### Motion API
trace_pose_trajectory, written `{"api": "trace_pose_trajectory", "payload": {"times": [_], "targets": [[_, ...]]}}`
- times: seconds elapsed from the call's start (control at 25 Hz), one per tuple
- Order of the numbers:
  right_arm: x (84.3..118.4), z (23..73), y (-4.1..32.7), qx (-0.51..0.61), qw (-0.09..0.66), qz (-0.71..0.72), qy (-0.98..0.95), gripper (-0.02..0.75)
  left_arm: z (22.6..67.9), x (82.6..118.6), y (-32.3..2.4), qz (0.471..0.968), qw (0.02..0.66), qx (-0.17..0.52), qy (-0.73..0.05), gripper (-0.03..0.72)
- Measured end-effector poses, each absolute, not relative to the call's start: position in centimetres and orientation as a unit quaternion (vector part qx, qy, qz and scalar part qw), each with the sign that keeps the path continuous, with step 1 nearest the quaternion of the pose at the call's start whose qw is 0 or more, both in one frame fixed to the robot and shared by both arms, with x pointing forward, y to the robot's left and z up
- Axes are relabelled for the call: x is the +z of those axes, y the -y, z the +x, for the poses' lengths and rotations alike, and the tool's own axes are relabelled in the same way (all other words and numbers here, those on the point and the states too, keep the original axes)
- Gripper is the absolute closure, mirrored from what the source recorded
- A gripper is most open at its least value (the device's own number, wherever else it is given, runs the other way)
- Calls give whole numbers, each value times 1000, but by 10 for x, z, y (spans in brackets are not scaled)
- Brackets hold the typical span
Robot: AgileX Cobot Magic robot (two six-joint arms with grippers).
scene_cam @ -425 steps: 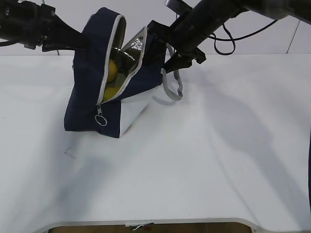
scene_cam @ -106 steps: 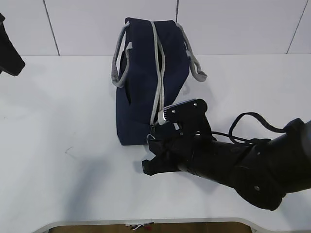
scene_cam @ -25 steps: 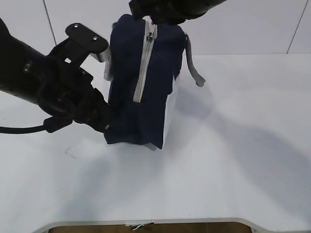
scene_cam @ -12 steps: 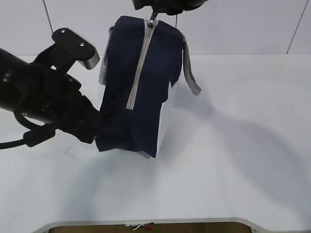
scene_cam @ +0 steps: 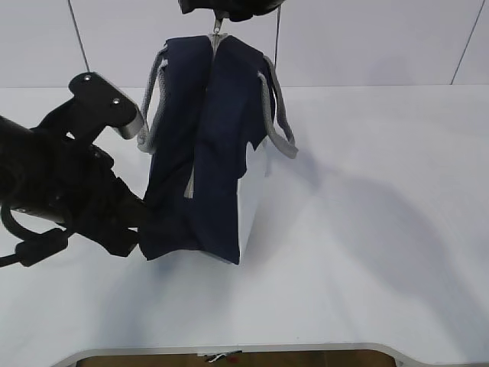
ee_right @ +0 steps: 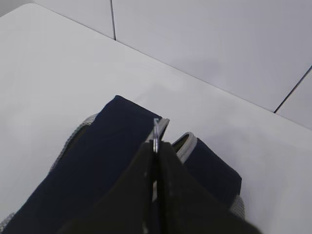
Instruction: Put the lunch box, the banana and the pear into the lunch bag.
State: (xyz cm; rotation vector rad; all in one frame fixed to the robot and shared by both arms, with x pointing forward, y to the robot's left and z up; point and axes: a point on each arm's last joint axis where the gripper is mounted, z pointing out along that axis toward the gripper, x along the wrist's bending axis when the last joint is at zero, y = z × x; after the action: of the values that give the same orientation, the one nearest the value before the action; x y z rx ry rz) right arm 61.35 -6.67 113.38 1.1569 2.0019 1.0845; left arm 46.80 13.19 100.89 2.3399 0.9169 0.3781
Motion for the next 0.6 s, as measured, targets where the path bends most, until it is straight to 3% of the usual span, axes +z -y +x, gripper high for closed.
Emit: {"api": "trace_pose_trajectory", "payload": {"times": [0.4,0.6], "targets": [[1126,615,65,398,261,456,-752,726,466,1007,-129,859,318,114,-384,664],[1125,614,65,397,247,466,-751,725,462,1012,-128,844,335,92,-408,459]]}}
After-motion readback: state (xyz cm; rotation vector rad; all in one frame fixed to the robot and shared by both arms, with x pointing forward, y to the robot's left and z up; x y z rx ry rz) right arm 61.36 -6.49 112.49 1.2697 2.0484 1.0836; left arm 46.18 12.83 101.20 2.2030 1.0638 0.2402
